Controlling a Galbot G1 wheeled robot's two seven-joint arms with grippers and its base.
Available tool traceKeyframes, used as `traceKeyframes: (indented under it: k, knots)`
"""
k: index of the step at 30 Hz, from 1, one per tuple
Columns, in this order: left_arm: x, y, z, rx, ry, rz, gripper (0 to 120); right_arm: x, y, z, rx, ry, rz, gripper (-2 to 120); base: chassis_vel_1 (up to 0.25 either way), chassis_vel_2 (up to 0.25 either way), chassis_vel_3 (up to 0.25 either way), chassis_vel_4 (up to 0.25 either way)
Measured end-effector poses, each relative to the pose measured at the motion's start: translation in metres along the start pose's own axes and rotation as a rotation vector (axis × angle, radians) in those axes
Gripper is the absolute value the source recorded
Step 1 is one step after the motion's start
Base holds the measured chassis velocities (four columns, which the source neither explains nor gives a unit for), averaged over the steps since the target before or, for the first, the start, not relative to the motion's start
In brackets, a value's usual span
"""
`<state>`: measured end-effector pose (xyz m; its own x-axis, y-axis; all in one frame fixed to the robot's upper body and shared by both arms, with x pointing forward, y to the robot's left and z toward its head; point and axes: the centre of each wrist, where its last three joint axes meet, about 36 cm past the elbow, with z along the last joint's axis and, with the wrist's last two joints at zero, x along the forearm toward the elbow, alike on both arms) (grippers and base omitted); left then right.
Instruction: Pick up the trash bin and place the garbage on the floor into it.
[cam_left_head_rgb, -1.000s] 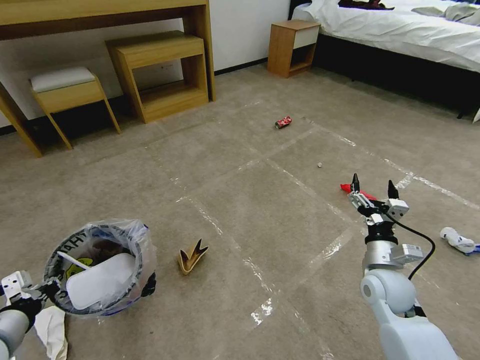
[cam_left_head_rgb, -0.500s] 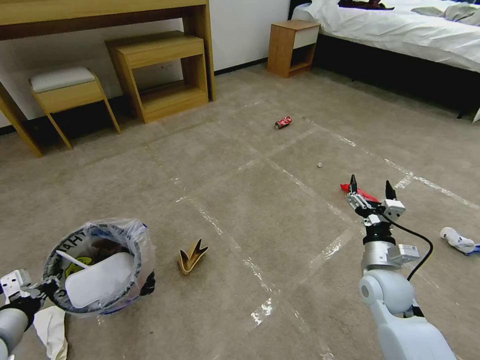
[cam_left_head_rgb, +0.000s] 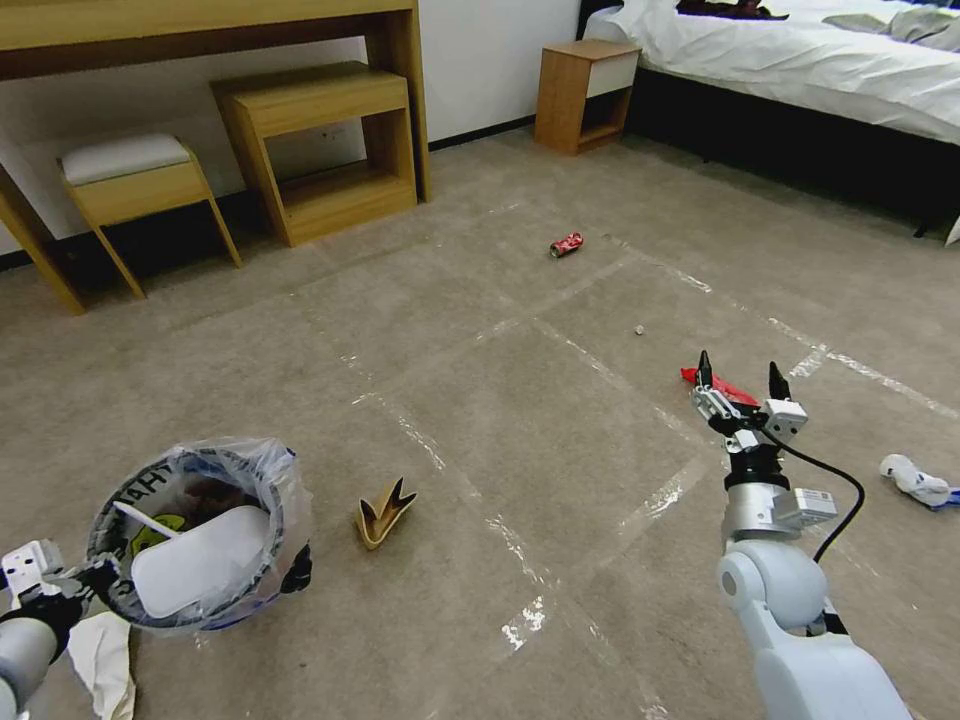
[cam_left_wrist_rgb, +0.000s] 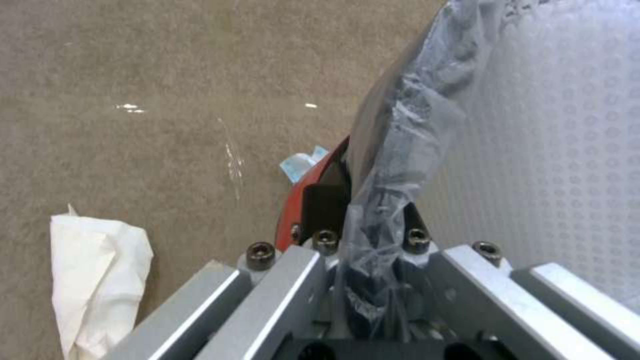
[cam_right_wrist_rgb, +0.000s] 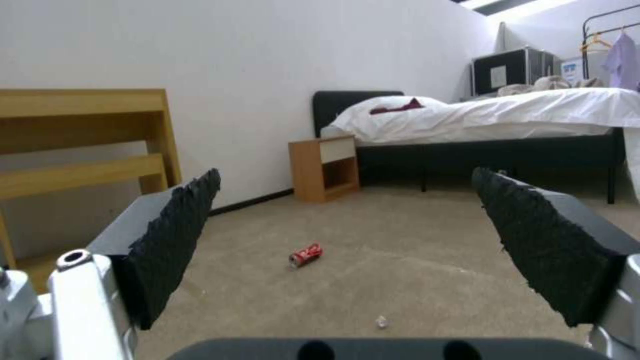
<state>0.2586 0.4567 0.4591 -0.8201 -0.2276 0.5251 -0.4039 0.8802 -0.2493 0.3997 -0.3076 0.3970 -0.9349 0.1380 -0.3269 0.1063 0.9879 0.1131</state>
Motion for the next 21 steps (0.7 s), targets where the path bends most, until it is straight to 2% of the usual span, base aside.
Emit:
traceKeyframes:
  k: [21]
  knots:
    - [0.003, -0.003, 0.000, 0.001, -0.004, 0.005, 1, 0.020, -0.002, -0.006, 0.023, 0.010, -0.005, 96, 0.000, 0.000, 0.000, 0.000]
